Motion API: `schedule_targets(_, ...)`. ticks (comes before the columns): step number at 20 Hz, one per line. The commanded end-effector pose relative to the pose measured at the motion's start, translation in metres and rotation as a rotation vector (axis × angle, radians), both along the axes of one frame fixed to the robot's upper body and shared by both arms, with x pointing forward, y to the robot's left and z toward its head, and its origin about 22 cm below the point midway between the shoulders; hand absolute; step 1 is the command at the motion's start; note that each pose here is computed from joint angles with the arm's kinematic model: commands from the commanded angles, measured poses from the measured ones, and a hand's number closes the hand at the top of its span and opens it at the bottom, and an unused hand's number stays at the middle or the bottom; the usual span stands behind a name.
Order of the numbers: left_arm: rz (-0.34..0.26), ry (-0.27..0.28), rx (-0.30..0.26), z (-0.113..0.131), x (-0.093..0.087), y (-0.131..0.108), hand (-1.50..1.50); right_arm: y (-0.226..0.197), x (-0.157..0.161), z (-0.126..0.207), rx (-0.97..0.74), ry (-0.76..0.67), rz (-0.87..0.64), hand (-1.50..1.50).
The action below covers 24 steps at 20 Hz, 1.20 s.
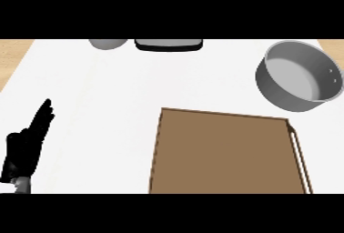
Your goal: Pick the squash from the tray and place it in the pot
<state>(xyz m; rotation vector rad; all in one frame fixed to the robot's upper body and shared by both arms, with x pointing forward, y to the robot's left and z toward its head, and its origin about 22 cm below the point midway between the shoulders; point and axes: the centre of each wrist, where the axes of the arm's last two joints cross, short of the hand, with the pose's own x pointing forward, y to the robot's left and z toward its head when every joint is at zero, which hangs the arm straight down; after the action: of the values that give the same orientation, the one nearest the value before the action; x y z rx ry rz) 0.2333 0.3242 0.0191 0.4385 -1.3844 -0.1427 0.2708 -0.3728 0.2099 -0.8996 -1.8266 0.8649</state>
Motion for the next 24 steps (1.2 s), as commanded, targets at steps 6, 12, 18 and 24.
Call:
schedule_targets(6,-0.010,0.002,-0.013,0.007,0.000,0.016,0.00,-0.037,0.062,0.004,0.024,0.019,-0.027,1.50)
schedule_targets(12,-0.026,0.001,0.024,-0.018,-0.002,-0.011,0.00,-0.041,0.107,-0.011,0.001,0.034,-0.022,1.50)
schedule_targets(18,-0.052,-0.015,0.003,0.004,0.020,-0.009,0.00,-0.032,0.140,-0.030,-0.079,0.034,-0.051,1.50)
schedule_targets(24,-0.088,-0.026,0.000,0.015,0.024,-0.015,0.00,-0.022,0.153,-0.061,-0.042,0.133,-0.063,1.50)
